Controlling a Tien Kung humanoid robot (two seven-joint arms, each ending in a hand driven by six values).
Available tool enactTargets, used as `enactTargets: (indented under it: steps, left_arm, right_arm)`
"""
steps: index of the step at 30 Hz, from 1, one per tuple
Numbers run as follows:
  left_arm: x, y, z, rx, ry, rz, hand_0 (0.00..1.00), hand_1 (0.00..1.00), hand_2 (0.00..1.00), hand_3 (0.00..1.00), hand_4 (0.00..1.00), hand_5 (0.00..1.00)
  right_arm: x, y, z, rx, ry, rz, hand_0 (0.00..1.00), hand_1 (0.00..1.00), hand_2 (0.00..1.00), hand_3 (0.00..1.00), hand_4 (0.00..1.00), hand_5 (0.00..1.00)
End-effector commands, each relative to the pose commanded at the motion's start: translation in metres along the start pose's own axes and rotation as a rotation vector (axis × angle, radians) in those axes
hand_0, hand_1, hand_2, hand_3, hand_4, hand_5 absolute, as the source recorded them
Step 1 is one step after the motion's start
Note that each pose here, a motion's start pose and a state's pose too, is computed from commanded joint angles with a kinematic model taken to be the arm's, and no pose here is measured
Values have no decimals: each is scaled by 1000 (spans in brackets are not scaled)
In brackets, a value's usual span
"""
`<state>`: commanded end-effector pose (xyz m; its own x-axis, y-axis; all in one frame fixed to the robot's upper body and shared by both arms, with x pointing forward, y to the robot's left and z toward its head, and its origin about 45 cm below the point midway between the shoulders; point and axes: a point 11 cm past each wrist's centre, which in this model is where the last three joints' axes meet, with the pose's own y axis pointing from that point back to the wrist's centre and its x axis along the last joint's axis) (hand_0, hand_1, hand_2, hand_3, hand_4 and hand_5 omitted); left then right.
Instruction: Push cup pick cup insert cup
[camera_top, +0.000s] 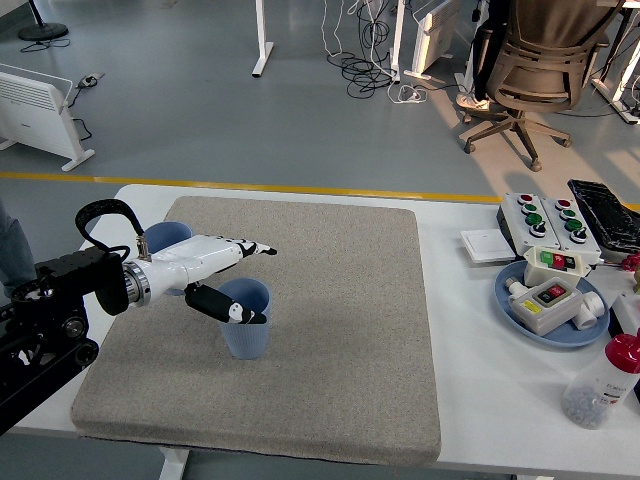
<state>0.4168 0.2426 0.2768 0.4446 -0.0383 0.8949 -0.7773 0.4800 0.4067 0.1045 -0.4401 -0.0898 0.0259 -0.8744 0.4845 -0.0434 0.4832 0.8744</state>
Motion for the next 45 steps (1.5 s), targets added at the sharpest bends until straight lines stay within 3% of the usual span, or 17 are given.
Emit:
enactTargets:
  steps: [7, 10, 11, 16, 17, 22, 23, 28, 29, 34, 35, 38, 41, 42, 43, 45]
  left_arm:
    - [0, -5, 6, 12, -56, -84, 805, 884, 977, 986, 950, 502]
    - [-1, -7, 4, 24, -76, -99, 805, 884, 977, 986, 950, 502]
    - [-2, -8, 3, 30, -83, -104, 706, 820, 911, 941, 922, 452]
    - [-3, -10, 0, 46, -106, -115, 706, 820, 911, 941, 922, 452]
    - [-2, -10, 0, 50, -112, -116, 598, 738, 839, 817, 823, 307]
    - [-3, -11, -3, 64, -144, -121, 598, 738, 839, 817, 823, 307]
    - [-3, -11, -3, 64, -147, -120, 492, 669, 762, 721, 789, 271]
    - [-2, -12, 0, 39, -152, -108, 492, 669, 762, 721, 789, 271]
    - [-2, -12, 1, 34, -152, -105, 385, 578, 679, 557, 699, 192]
    - [-4, -12, 1, 29, -152, -108, 385, 578, 679, 557, 699, 192]
    - [-4, -12, 0, 30, -151, -109, 407, 541, 619, 521, 651, 148]
    - [-2, -10, 1, 27, -145, -109, 407, 541, 619, 521, 651, 148]
    - [7, -5, 4, 11, -124, -103, 407, 541, 619, 521, 651, 148]
    - [11, -3, 5, 6, -119, -100, 413, 526, 556, 503, 636, 155]
    - [13, -1, 6, 4, -117, -99, 413, 526, 556, 503, 636, 155]
    - [26, 6, 8, -6, -104, -84, 413, 526, 556, 503, 636, 155]
  right_arm:
    - [0, 0, -1, 3, -5, -2, 672, 617, 634, 591, 156, 504]
    - [0, 0, -2, 4, -5, -2, 672, 617, 634, 591, 156, 504]
    - [0, 0, -2, 4, -6, -3, 673, 618, 634, 590, 156, 503]
    - [0, 0, -3, 6, -7, -3, 673, 618, 634, 590, 156, 503]
    - [0, 0, -3, 7, -7, -2, 673, 618, 633, 591, 156, 504]
    - [0, 1, -4, 9, -9, -1, 673, 618, 633, 591, 156, 504]
    - [1, 1, -4, 9, -9, -1, 673, 618, 632, 590, 156, 504]
    - [1, 1, -4, 11, -9, 0, 673, 618, 632, 590, 156, 504]
    - [1, 1, -4, 11, -9, 0, 673, 618, 632, 590, 156, 504]
    - [1, 1, -5, 12, -9, 1, 673, 618, 632, 590, 156, 504]
    - [2, 1, -5, 12, -9, 1, 673, 618, 632, 590, 156, 503]
    - [1, 1, -5, 12, -9, 1, 673, 618, 632, 590, 156, 503]
    - [1, 1, -5, 12, -10, 1, 673, 618, 632, 590, 156, 503]
    - [1, 1, -5, 12, -10, 1, 673, 618, 632, 590, 157, 503]
    - [1, 1, -5, 12, -11, 1, 673, 618, 632, 590, 157, 503]
    - [2, 1, -5, 12, -12, 2, 673, 618, 632, 590, 157, 503]
